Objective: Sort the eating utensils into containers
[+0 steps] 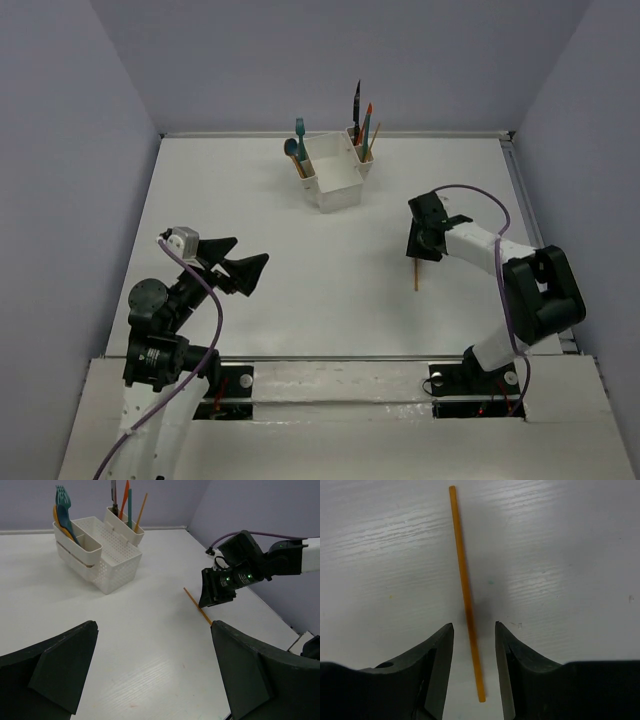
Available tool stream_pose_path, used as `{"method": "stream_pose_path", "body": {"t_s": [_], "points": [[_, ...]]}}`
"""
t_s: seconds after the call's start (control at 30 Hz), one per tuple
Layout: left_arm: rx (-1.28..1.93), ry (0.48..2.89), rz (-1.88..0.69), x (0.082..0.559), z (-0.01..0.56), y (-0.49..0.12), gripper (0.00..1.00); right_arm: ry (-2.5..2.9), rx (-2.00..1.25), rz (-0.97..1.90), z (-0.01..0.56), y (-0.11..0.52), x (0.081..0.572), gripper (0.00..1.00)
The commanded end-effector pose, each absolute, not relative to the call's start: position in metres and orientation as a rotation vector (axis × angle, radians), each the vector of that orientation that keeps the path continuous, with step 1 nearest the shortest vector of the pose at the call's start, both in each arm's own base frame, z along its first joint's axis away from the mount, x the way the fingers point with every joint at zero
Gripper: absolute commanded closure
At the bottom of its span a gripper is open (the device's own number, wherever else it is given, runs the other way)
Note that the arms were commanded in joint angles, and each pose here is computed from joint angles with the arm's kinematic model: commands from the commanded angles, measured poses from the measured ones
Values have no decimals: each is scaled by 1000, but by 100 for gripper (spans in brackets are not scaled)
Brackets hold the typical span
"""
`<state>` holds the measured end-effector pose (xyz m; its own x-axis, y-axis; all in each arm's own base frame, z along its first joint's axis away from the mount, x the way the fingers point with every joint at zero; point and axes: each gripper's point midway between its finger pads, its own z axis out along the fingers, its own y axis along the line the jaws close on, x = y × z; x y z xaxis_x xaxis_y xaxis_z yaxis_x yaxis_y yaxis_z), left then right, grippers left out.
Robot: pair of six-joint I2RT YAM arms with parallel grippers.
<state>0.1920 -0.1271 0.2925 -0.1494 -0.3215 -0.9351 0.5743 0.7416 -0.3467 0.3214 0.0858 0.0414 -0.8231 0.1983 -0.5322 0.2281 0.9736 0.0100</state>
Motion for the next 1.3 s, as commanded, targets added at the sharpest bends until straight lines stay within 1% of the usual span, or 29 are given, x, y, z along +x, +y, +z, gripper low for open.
{"method": "stream_pose_path", "body": {"t_s": [0.0, 0.13, 0.23, 0.3, 0.4, 0.47, 0.5, 0.53, 0.6, 0.67, 0.7, 0.73, 0.83, 0.87, 0.93, 1.03, 1.1, 1.17, 1.2, 1.27], "points": [[245, 1476, -795, 188, 306, -129, 1, 2588, 277, -20, 47, 95, 335, 58], [253, 1475, -802, 186, 306, -131, 1, 2663, 253, -19, 26, 101, 334, 62], [251, 1470, -799, 185, 306, -130, 1, 2681, 264, 9, 20, 103, 335, 68], [250, 1473, -800, 186, 306, -130, 1, 2685, 262, 6, 19, 103, 335, 69], [252, 1471, -798, 186, 306, -130, 1, 2685, 256, 5, 20, 103, 336, 77], [252, 1471, -798, 186, 306, -130, 1, 2692, 248, 11, 19, 104, 336, 86], [252, 1471, -798, 185, 306, -130, 1, 2698, 241, 11, 18, 105, 336, 94], [248, 1470, -797, 185, 307, -130, 1, 2697, 230, 30, 18, 107, 337, 99], [251, 1470, -797, 185, 307, -130, 1, 2678, 207, 51, 21, 110, 342, 100], [249, 1472, -798, 185, 306, -130, 1, 2614, 186, 97, 36, 115, 354, 100], [248, 1473, -797, 186, 306, -130, 1, 2578, 176, 117, 46, 118, 360, 100], [248, 1477, -797, 187, 305, -130, 1, 2484, 154, 166, 71, 124, 374, 100], [244, 1490, -799, 189, 303, -131, 1, 2317, 130, 271, 122, 137, 397, 100], [243, 1490, -798, 190, 303, -130, 1, 2200, 119, 331, 156, 144, 411, 100], [239, 1493, -796, 190, 302, -130, 1, 2046, 109, 416, 200, 156, 430, 100], [229, 1499, -791, 191, 301, -129, 1, 1816, 94, 484, 265, 169, 456, 100], [229, 1498, -791, 191, 301, -129, 1, 1700, 102, 485, 296, 170, 473, 100], [228, 1493, -789, 191, 302, -128, 1, 1550, 79, 493, 341, 173, 490, 100], [227, 1493, -790, 191, 302, -128, 1, 1531, 67, 492, 341, 175, 494, 100], [231, 1494, -790, 191, 302, -129, 1, 1427, 19, 497, 365, 187, 508, 100]]}}
